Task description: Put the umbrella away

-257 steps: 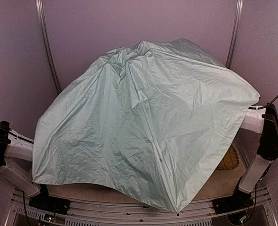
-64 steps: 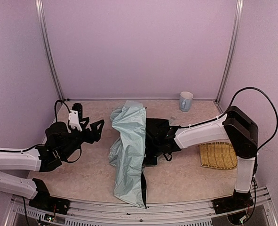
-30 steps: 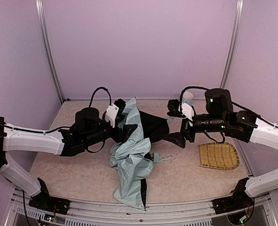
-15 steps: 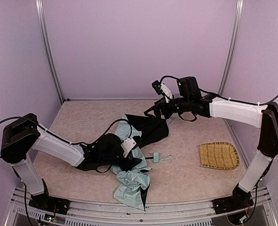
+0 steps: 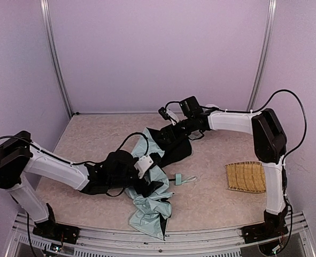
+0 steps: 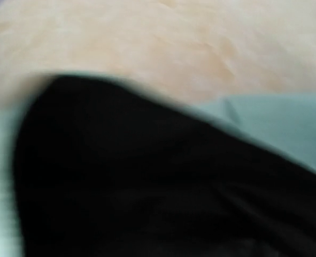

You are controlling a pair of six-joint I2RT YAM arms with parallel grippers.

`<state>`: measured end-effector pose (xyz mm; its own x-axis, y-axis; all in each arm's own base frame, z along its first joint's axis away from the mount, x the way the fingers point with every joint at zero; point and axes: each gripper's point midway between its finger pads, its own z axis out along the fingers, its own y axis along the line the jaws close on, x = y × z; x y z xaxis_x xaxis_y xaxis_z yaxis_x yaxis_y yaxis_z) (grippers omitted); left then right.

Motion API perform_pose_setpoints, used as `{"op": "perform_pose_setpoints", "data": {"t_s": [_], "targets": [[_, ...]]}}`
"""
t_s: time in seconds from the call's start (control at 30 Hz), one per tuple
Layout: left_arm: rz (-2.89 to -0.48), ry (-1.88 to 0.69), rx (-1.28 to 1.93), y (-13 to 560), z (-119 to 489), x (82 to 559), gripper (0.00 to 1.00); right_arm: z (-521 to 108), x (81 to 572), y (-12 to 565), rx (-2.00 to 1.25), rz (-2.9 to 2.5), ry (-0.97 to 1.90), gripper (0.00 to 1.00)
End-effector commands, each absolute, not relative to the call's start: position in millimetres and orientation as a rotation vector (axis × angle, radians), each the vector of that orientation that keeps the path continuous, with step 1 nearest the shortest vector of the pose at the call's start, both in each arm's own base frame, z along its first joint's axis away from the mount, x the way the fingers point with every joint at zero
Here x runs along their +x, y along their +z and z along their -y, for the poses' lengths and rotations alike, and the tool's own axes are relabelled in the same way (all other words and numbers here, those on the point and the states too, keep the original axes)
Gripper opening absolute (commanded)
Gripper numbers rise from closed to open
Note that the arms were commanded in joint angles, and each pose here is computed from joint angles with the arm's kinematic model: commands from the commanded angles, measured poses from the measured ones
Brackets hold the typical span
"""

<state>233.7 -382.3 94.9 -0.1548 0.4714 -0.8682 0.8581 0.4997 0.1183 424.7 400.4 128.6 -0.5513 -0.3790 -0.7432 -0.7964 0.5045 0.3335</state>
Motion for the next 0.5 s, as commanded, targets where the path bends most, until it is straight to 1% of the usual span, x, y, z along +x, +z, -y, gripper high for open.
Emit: {"op": "perform_pose_setpoints", "data": {"t_s": [0.0,0.07,0.17,0.27,0.3,0.37,0.43,0.47], "targets": [[-1.593,-0.655,1.164,170.3,388.4,207.9,0.99,-355.5,447.0,144.3,-0.829,-2.182,0.772,0.85],[-1.520,-0.698,1.223,189.7,386.7,193.5,0.99,-334.2,455.8,135.1,-0.780,-2.221,0.686,0.84],[-1.456,-0.726,1.275,207.2,380.6,182.2,0.99,-306.8,460.8,108.9,-0.738,-2.307,0.559,0.79],[-1.442,-0.763,1.213,230.9,375.7,190.8,0.99,-300.7,450.8,91.4,-0.750,-2.344,0.553,0.78],[-1.447,-0.777,1.153,242.0,372.3,200.8,0.99,-301.1,447.1,88.2,-0.754,-2.349,0.569,0.78],[-1.491,-0.801,0.982,261.9,358.7,237.6,0.99,-299.1,441.8,81.7,-0.748,-2.367,0.577,0.77],[-1.586,-0.798,0.766,277.9,339.4,295.2,0.99,-297.2,437.4,76.6,-0.729,-2.379,0.582,0.76],[-1.656,-0.780,0.676,271.2,328.5,322.7,0.98,-296.8,434.9,75.2,-0.721,-2.381,0.592,0.75]]}}
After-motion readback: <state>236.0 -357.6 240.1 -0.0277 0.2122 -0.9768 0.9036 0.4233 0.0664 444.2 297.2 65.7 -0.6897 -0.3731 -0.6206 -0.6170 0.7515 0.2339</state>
